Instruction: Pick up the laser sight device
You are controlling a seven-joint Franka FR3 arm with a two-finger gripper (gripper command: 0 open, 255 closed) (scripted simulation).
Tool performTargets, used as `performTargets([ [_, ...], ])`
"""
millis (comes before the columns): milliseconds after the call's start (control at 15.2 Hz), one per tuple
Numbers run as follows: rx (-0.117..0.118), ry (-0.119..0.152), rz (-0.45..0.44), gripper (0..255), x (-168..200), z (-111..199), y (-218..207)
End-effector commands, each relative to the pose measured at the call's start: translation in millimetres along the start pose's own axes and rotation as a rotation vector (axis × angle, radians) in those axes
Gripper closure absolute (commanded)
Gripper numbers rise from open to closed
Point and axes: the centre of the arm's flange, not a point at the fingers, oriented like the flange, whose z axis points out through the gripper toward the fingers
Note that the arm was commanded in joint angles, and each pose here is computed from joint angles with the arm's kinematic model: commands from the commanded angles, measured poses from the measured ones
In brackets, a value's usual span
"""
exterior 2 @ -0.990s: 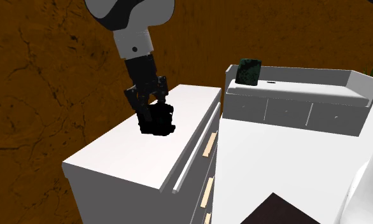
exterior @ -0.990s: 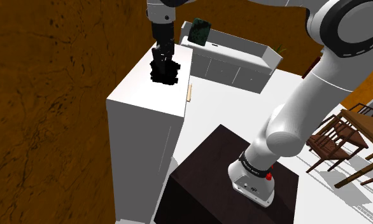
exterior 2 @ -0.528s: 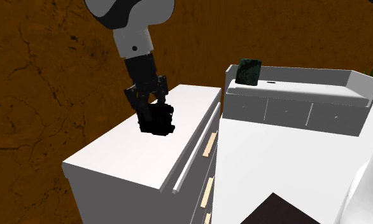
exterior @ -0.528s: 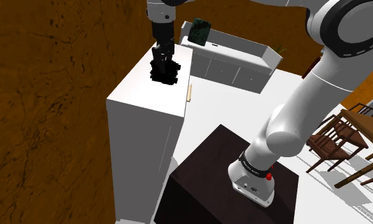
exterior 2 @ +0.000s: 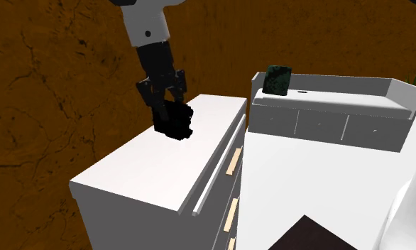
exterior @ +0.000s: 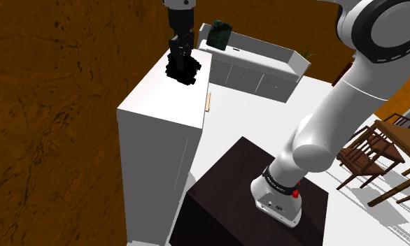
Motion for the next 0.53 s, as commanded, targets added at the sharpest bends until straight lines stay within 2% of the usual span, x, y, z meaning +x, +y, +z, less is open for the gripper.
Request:
performTargets([
  [0,0.0,0.0,0.0,255,-2.2,-10.1,1.1],
  [330,0.0,0.0,0.0,255,-7.9,-35.7,3.2],
  [462,0.0,0.0,0.0,255,-8.1,-36.5,3.3],
])
